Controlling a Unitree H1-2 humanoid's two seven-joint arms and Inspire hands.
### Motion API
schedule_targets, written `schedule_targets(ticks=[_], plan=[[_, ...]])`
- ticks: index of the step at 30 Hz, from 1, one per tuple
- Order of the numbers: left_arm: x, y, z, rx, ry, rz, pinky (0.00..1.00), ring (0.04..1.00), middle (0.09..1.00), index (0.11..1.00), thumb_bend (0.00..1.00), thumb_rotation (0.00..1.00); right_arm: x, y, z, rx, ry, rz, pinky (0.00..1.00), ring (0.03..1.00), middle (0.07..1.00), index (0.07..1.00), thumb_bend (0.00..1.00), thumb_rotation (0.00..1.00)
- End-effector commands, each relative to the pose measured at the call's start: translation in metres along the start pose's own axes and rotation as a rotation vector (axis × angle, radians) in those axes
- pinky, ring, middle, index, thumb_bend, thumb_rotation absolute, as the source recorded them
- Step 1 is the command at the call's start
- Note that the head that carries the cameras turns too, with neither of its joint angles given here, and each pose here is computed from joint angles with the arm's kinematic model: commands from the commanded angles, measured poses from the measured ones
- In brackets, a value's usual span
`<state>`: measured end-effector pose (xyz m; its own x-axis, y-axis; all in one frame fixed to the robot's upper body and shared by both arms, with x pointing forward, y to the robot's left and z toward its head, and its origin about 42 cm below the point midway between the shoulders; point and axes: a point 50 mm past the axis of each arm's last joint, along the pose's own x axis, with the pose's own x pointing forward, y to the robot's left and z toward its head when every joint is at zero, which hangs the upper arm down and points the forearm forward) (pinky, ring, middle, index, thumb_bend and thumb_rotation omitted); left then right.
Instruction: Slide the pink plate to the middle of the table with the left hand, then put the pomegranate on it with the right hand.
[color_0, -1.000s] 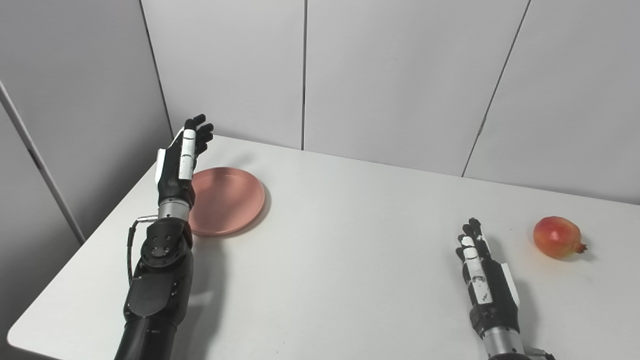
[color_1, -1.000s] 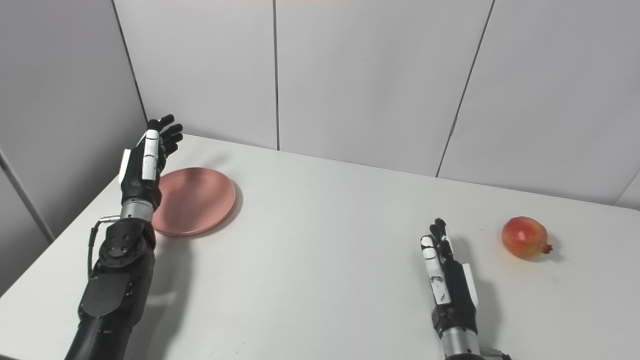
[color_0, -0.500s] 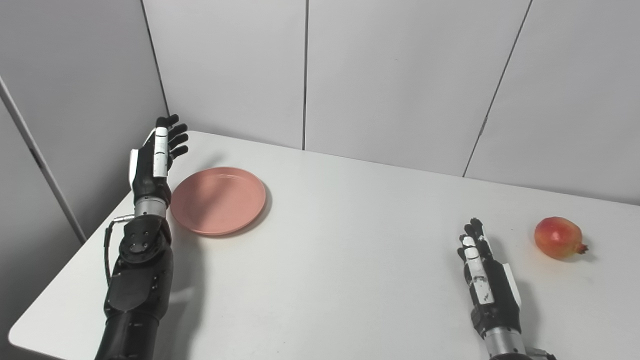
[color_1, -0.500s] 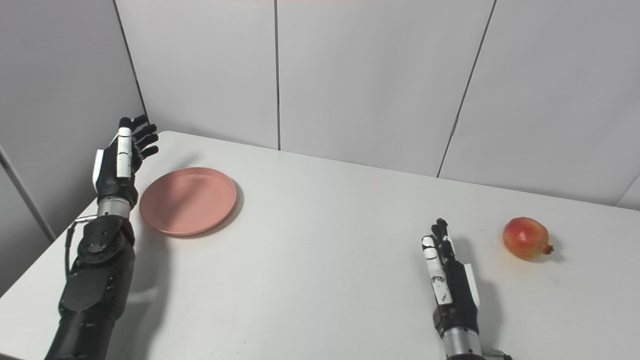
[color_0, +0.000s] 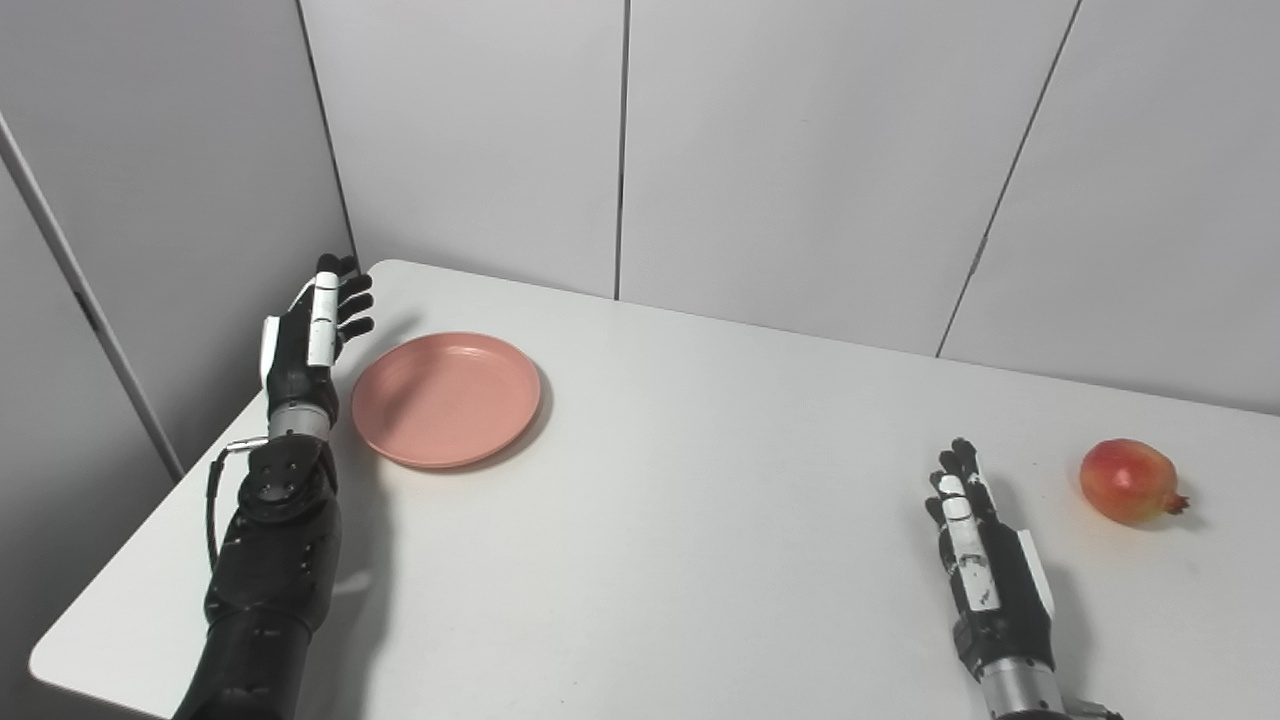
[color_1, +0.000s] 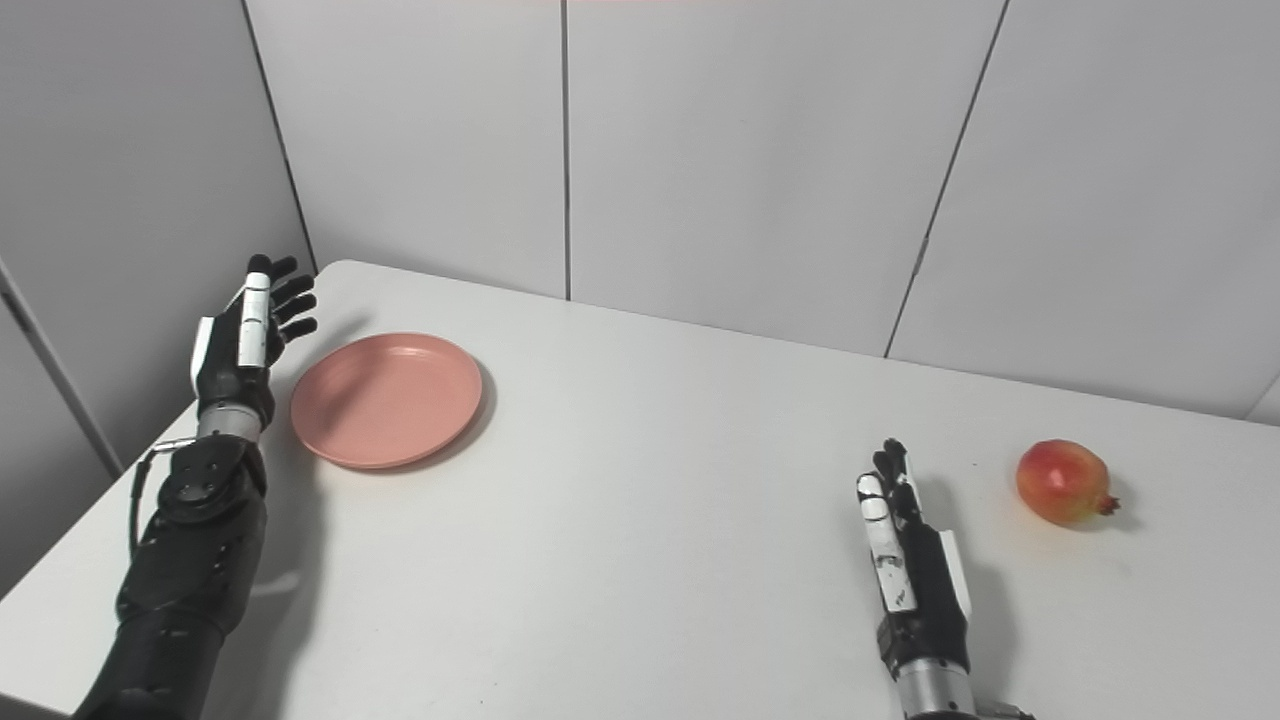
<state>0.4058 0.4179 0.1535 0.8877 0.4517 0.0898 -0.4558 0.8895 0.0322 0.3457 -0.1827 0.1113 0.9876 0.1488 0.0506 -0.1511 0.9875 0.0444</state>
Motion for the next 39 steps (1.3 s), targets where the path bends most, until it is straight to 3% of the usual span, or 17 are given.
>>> schedule_targets(ticks=[1, 10, 16, 23, 31, 39], plan=[[0.02, -0.002, 0.03, -0.009, -0.099, 0.001, 0.76, 0.804, 0.801, 0.791, 0.71, 1.0, 0.003, -0.006, 0.005, -0.011, -0.067, 0.002, 1.0, 1.0, 1.0, 1.0, 0.41, 0.86], [0.023, -0.002, 0.016, 0.027, -0.071, -0.002, 0.76, 0.792, 0.79, 0.788, 0.68, 1.0, 0.003, -0.005, 0.004, -0.007, -0.067, -0.001, 1.0, 1.0, 1.0, 1.0, 0.41, 0.86], [0.024, -0.004, 0.008, 0.044, -0.044, -0.017, 0.84, 0.801, 0.79, 0.799, 0.67, 1.0, 0.003, -0.005, 0.005, -0.011, -0.069, -0.003, 1.0, 0.997, 1.0, 0.999, 0.4, 0.86], [0.025, -0.015, -0.002, 0.015, -0.024, -0.076, 0.87, 0.829, 0.812, 0.813, 0.67, 1.0, 0.003, -0.005, 0.005, -0.012, -0.072, -0.003, 1.0, 0.995, 1.0, 0.999, 0.4, 0.87], [0.017, -0.034, -0.008, -0.007, -0.012, -0.164, 0.8, 0.84, 0.844, 0.845, 0.69, 1.0, 0.004, -0.004, 0.005, -0.017, -0.07, -0.002, 1.0, 1.0, 1.0, 0.999, 0.4, 0.88], [0.011, -0.049, -0.008, -0.076, 0.013, -0.206, 0.85, 0.841, 0.833, 0.826, 0.67, 1.0, 0.005, -0.004, 0.005, -0.021, -0.073, -0.004, 1.0, 0.998, 1.0, 0.999, 0.39, 0.86]])
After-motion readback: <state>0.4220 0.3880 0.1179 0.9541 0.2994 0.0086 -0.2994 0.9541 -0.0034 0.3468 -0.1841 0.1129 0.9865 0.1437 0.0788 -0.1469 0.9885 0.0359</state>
